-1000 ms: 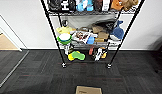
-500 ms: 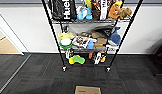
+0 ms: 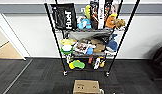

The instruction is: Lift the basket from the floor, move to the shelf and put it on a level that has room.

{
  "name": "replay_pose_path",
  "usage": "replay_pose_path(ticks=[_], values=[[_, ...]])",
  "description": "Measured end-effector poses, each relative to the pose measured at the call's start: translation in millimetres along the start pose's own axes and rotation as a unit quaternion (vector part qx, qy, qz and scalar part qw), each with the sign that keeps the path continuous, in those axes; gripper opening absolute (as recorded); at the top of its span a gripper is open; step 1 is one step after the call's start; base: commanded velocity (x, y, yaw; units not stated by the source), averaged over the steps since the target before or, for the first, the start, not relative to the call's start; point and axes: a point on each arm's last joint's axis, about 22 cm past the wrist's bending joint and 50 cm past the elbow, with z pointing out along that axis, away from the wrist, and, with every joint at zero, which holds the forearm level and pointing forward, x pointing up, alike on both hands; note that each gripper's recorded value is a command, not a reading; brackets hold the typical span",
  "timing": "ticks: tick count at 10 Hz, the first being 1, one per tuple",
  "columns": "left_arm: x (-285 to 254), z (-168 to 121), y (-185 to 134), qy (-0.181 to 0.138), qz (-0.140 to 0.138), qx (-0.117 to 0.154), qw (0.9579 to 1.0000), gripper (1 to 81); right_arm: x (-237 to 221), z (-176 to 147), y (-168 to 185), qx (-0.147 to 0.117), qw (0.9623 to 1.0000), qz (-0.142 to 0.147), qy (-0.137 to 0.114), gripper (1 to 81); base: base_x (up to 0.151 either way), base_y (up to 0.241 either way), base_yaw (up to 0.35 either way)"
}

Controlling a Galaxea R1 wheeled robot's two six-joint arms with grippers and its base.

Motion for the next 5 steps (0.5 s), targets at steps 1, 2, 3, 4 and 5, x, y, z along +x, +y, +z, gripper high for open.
replay_pose_path(ticks=[1, 2, 3, 4, 5], values=[[1, -13, 6, -0.001, -0.002, 0.001, 1.0000, 1.0, 7, -10, -13, 0.004, 1.0000, -0.003, 0.001, 1.0, 0.000, 0.000, 0.000], [-1, -24, 13, -0.006, -0.005, -0.003, 1.0000, 1.0, 6, -16, -24, 0.009, 0.9999, -0.003, -0.005, 1.0, 0.000, 0.000, 0.000], [-5, -34, 20, -0.013, -0.006, -0.008, 0.9999, 1.0, 1, -22, -31, 0.011, 0.9998, -0.001, -0.013, 1.0, 0.000, 0.000, 0.000], [-8, -44, 24, -0.017, -0.008, -0.012, 0.9998, 1.0, -5, -28, -37, 0.014, 0.9997, 0.002, -0.020, 1.0, 0.000, 0.000, 0.000], [-12, -53, 29, -0.021, -0.009, -0.017, 0.9996, 1.0, -10, -34, -43, 0.017, 0.9995, 0.005, -0.026, 1.0, 0.000, 0.000, 0.000]])
